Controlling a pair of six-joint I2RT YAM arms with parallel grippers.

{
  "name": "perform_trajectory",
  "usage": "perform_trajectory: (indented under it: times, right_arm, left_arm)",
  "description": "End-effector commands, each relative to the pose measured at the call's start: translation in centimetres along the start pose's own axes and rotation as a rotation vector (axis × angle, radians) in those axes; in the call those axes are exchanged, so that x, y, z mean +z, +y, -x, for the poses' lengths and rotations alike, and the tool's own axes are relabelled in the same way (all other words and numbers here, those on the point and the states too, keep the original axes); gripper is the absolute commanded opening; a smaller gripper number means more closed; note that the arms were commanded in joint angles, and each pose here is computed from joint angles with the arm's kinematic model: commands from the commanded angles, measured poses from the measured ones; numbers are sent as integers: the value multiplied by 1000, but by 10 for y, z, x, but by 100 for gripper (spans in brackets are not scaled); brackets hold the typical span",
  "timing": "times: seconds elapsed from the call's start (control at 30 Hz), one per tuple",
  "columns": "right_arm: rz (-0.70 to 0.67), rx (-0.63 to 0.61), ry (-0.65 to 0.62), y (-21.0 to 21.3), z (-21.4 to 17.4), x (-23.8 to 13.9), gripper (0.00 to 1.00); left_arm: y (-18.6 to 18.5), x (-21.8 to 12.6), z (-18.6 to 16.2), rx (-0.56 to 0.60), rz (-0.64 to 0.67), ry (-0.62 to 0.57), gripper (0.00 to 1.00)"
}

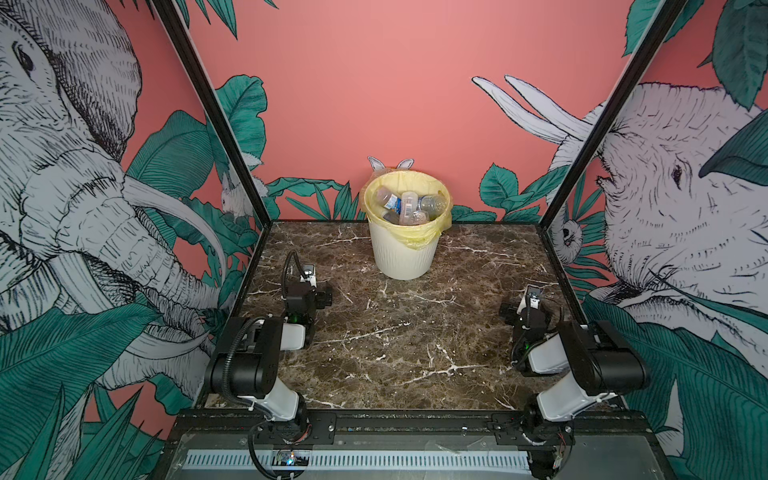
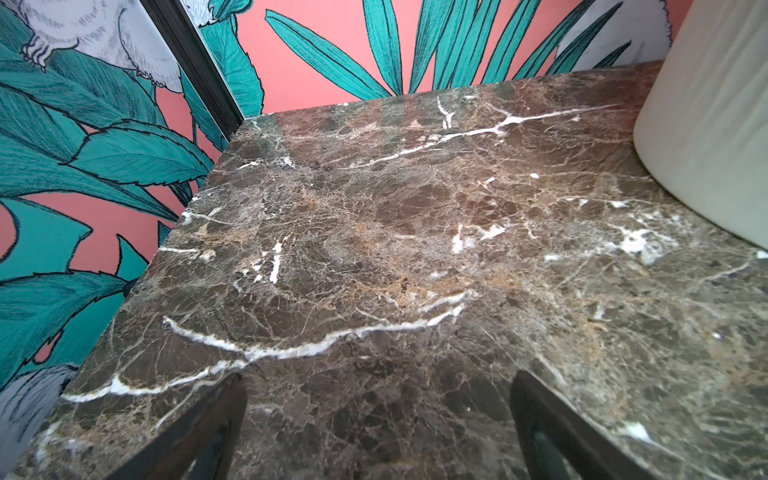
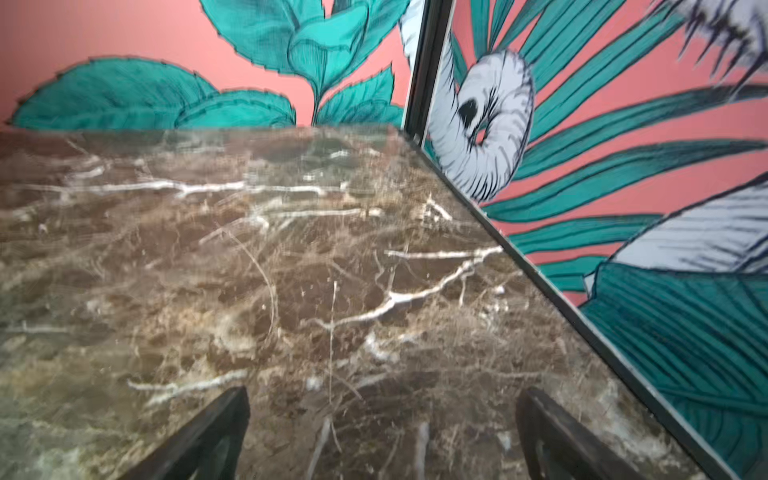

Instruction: Throw the plastic bottles in the bin

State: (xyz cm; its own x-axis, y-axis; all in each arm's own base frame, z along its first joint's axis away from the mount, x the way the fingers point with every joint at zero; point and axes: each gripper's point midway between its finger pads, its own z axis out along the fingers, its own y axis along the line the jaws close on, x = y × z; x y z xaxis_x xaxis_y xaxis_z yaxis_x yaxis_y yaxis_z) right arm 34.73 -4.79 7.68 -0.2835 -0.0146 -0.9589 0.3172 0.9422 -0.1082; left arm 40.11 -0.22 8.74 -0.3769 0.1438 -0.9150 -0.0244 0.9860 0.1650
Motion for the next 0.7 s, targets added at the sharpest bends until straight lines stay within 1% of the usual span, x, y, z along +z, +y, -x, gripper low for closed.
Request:
perform_trajectory:
  times: [0.0,0.07,0.13,0.17,0.47,0.67]
  right_arm:
    - [4,23,-75,2,32,8,100]
    - [32,1,-10,10,30,19,100]
    - [127,-55,44,30,31,30,100]
    - [168,-67,44,37,32,30,100]
    - [166,-67,38,37,33,30,99]
    - [193,-79,41,42,33,29,99]
  left_arm:
    - [2,-3,7,7,0,-31,100]
    - [2,-3,7,6,-1,-32,100]
    - [2,-3,7,6,0,-32,100]
    - [2,-3,7,8,-1,-31,100]
    - [2,-3,7,6,0,-30,100]
    - [2,-3,7,7,0,-32,100]
